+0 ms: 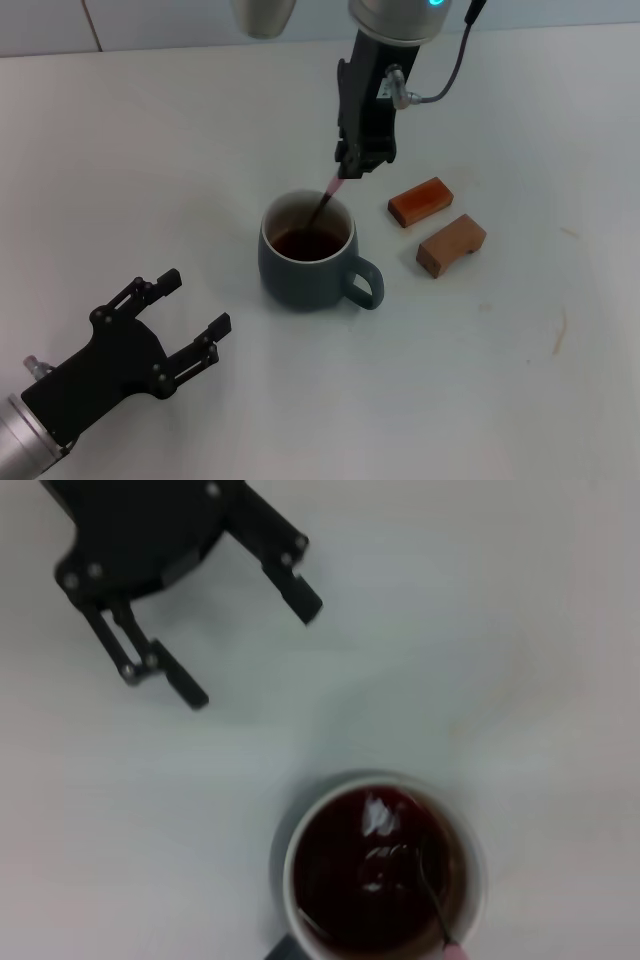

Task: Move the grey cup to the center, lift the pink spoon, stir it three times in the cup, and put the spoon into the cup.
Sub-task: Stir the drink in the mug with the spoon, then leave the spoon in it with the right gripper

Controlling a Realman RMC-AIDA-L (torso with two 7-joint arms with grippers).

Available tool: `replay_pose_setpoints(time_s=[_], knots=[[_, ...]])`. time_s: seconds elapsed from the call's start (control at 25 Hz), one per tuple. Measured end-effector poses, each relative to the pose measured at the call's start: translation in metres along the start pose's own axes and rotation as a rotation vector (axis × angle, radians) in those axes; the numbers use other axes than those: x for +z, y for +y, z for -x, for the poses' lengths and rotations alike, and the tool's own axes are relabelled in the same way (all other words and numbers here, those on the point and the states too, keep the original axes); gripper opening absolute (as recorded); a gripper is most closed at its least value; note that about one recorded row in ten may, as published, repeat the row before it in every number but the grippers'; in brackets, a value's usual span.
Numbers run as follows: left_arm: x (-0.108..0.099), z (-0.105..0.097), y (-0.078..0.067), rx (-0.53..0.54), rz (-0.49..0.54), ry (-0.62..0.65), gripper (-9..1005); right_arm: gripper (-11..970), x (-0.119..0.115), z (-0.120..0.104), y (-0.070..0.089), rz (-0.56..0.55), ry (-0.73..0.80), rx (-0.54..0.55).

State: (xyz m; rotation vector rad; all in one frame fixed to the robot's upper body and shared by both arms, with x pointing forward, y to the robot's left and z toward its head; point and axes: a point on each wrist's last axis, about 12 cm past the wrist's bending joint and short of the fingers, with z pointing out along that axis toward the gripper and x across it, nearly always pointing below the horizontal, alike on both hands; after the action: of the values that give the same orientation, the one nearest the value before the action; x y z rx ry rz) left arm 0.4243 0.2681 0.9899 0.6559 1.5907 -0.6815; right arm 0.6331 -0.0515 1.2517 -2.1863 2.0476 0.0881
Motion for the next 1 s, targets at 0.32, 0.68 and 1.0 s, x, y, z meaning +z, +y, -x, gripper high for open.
replay_pose_setpoints(time_s=[0.32,0.68,1.0], knots=[[0.0,0.0,0.0,-0.001,0.001,0.0,808,112,0.002,-0.001,0.007,0.047,-0.035,0.003],[0.0,0.0,0.0,-0.001,0.0,-0.001,808,116,0.009,-0.007,0.008,0.059,-0.054,0.038],[0.0,0.001,0.0,0.0,0.0,-0.003,808,240,0.012,-0.011,0.007,0.045,-0.116,0.054]])
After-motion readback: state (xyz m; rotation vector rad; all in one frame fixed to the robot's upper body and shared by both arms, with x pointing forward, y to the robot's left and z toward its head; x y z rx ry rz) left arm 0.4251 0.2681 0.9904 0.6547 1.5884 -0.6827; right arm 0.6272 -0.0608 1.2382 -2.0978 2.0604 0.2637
